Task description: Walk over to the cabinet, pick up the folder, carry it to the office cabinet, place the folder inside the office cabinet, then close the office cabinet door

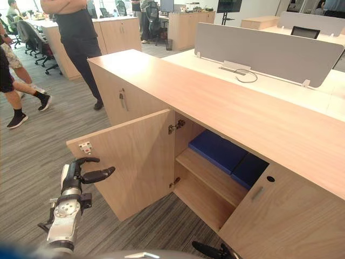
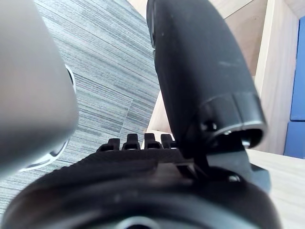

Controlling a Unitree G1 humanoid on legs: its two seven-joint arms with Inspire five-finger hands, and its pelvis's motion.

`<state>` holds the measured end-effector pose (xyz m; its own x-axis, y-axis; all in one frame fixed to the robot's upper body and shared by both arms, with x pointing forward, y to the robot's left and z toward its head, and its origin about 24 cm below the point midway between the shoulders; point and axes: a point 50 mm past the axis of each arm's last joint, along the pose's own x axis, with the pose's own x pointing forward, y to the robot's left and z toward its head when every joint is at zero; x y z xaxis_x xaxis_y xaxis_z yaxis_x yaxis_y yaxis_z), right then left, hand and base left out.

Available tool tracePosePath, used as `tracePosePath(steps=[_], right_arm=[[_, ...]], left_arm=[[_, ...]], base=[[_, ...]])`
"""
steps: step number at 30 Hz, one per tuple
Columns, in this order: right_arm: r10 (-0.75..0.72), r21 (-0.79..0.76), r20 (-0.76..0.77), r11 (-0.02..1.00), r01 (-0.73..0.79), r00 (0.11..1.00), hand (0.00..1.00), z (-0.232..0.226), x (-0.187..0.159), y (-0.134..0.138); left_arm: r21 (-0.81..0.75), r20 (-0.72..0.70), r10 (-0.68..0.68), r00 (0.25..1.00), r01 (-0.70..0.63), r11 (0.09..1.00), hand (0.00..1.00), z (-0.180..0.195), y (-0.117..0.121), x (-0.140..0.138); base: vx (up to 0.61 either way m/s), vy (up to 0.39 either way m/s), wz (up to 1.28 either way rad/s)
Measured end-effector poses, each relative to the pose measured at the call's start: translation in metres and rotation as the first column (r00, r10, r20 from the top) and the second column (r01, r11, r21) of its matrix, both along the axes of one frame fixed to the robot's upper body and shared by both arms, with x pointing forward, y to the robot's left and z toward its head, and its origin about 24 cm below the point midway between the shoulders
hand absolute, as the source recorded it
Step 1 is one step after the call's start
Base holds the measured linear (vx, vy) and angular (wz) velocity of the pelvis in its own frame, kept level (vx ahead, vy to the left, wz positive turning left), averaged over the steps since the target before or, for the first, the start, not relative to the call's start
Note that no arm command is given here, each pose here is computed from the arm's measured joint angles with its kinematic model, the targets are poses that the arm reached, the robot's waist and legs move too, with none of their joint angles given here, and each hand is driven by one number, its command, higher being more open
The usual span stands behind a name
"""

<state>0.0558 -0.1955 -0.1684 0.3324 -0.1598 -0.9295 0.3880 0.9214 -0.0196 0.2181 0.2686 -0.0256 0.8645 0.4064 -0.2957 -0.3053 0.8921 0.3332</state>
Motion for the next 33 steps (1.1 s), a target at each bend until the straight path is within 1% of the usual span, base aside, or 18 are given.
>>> tracePosePath(steps=[4,6,9,12,15,18,19,20,21,22,23,24,25,26,27,28,29,33], right_arm=[[0.001,0.001,0.002,1.000,-0.001,1.000,1.00,0.000,0.000,0.001],[0.003,0.002,-0.003,1.000,-0.003,1.000,1.00,0.000,-0.001,0.001],[0.002,-0.002,-0.013,1.000,-0.002,1.000,1.00,-0.001,-0.006,-0.001],[0.009,-0.016,-0.015,1.000,-0.009,1.000,1.00,0.000,-0.009,-0.005],[0.020,-0.038,-0.007,0.999,-0.021,1.000,1.00,0.001,-0.011,-0.012],[0.028,-0.080,-0.016,0.996,-0.029,0.999,1.00,0.004,-0.016,-0.028],[0.051,-0.095,-0.022,0.994,-0.053,0.998,1.00,0.004,-0.017,-0.031],[0.090,-0.123,-0.039,0.988,-0.094,0.995,1.00,0.006,-0.018,-0.037],[0.113,-0.134,-0.047,0.984,-0.118,0.993,1.00,0.006,-0.019,-0.039],[0.149,-0.144,-0.059,0.977,-0.156,0.987,1.00,0.006,-0.019,-0.040],[0.169,-0.130,-0.067,0.976,-0.177,0.983,1.00,0.004,-0.019,-0.034],[0.160,-0.120,-0.022,0.980,-0.161,0.987,1.00,0.004,-0.010,-0.025],[0.186,-0.123,-0.009,0.975,-0.186,0.982,1.00,0.005,-0.002,-0.025],[0.240,-0.135,-0.015,0.961,-0.240,0.971,1.00,0.006,0.000,-0.028],[0.300,-0.134,-0.017,0.945,-0.300,0.954,1.00,0.006,0.003,-0.025],[0.307,-0.124,-0.010,0.944,-0.306,0.952,1.00,0.006,0.005,-0.022],[0.310,-0.122,-0.009,0.943,-0.308,0.951,1.00,0.005,0.009,-0.021],[0.258,-0.124,-0.025,0.958,-0.259,0.966,1.00,0.005,0.006,-0.031]], left_arm=[[0.051,-0.019,-0.064,0.998,0.065,0.997,1.00,0.000,-0.009,0.003],[0.123,-0.054,-0.146,0.988,0.152,0.981,1.00,0.000,-0.015,0.000],[0.201,-0.096,-0.265,0.959,0.280,0.939,1.00,0.002,-0.034,0.000],[0.324,-0.196,-0.420,0.886,0.463,0.825,1.00,0.003,-0.053,-0.001],[0.408,-0.288,-0.539,0.792,0.610,0.679,1.00,0.006,-0.060,-0.005],[0.439,-0.417,-0.681,0.602,0.789,0.430,1.00,0.008,-0.075,-0.011],[0.423,-0.475,-0.718,0.508,0.848,0.321,1.00,0.009,-0.080,-0.012],[0.381,-0.550,-0.759,0.349,0.913,0.143,1.00,0.012,-0.092,-0.014],[0.359,-0.574,-0.771,0.275,0.931,0.065,1.00,0.015,-0.098,-0.015],[0.318,-0.593,-0.797,0.116,0.943,-0.100,1.00,0.023,-0.113,-0.022],[0.305,-0.587,-0.808,0.041,0.936,-0.174,1.00,0.027,-0.121,-0.027],[0.339,-0.542,-0.835,-0.088,0.887,-0.313,1.00,0.046,-0.143,-0.031],[0.351,-0.485,-0.861,-0.152,0.868,-0.352,1.00,0.046,-0.163,-0.038],[0.353,-0.416,-0.861,-0.292,0.821,-0.449,1.00,0.049,-0.187,-0.052],[0.397,-0.294,-0.828,-0.476,0.727,-0.560,1.00,0.062,-0.213,-0.079],[0.465,-0.215,-0.784,-0.582,0.645,-0.607,1.00,0.077,-0.228,-0.098],[0.532,-0.302,-0.747,-0.592,0.546,-0.647,1.00,0.084,-0.229,-0.087],[0.521,-0.297,-0.712,-0.637,0.517,-0.679,1.00,0.085,-0.221,-0.090]], base=[[-0.01,0.013,0.09],[-0.02,0.025,0.17],[-0.02,0.041,0.22],[-0.04,0.078,0.24],[-0.06,0.144,0.09],[-0.07,0.170,0.11],[-0.15,0.188,0.06],[-0.19,0.189,-0.02],[-0.23,0.194,-0.12],[-0.20,0.163,-0.13],[-0.18,0.151,0.00],[-0.13,0.103,-0.36],[-0.09,0.103,-0.84],[0.00,0.213,-1.70],[0.07,0.227,-1.78],[0.10,0.260,-1.99],[0.04,0.187,-1.64],[0.06,0.131,-0.97]])
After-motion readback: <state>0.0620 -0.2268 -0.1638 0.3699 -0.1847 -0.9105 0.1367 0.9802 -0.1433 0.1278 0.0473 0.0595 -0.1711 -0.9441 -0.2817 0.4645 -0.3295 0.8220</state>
